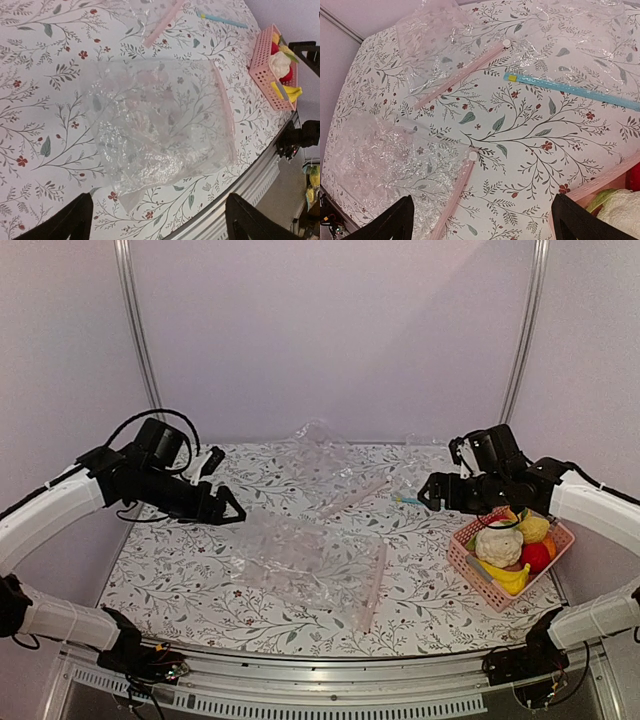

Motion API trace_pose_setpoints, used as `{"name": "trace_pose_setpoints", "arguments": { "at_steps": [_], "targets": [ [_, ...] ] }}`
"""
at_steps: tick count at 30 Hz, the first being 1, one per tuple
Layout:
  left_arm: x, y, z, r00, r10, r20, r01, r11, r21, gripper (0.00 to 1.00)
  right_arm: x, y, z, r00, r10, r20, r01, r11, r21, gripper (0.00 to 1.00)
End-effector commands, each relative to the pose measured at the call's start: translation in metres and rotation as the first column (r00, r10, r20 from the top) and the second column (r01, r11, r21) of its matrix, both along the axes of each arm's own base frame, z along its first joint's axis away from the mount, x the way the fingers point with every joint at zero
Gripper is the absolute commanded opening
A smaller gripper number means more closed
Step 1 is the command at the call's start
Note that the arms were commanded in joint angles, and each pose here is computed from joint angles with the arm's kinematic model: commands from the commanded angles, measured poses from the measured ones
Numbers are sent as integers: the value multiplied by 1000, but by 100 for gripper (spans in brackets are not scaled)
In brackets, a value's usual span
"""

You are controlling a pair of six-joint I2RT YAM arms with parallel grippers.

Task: Place the food in the zip-top bag and seal the zipper
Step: Place the zipper food storage bag at the center of the board, then pick up the zipper food storage bag at the center of the board.

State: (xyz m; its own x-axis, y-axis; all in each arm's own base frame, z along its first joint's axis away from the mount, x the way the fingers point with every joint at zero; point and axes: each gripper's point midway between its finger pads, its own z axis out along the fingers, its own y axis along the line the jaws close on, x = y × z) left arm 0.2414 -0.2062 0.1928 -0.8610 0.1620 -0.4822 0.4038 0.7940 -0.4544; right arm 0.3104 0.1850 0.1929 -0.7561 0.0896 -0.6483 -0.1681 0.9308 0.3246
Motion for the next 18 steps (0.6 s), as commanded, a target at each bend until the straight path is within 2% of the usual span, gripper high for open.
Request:
{"name": "trace_pose_setpoints", "arguments": {
  "at_steps": [1,8,15,18],
  "targets": [
    [31,17,-4,990,128,58,-133,986,97,94,-3,19,-3,1000,27,-15,-27,999,19,96],
    [78,-8,-31,984,171,44,-173,982,70,100,0,30,-7,1000,15,-13,-14,999,47,97],
    [106,-14,-79,979,203,-23,-199,972,128,100,-3,30,-25,998,-15,-59,18,999,45,99],
    [112,-24,-89,977,207,-59,-203,977,58,100,-5,28,-27,998,-27,-59,30,998,54,99]
  ]
}}
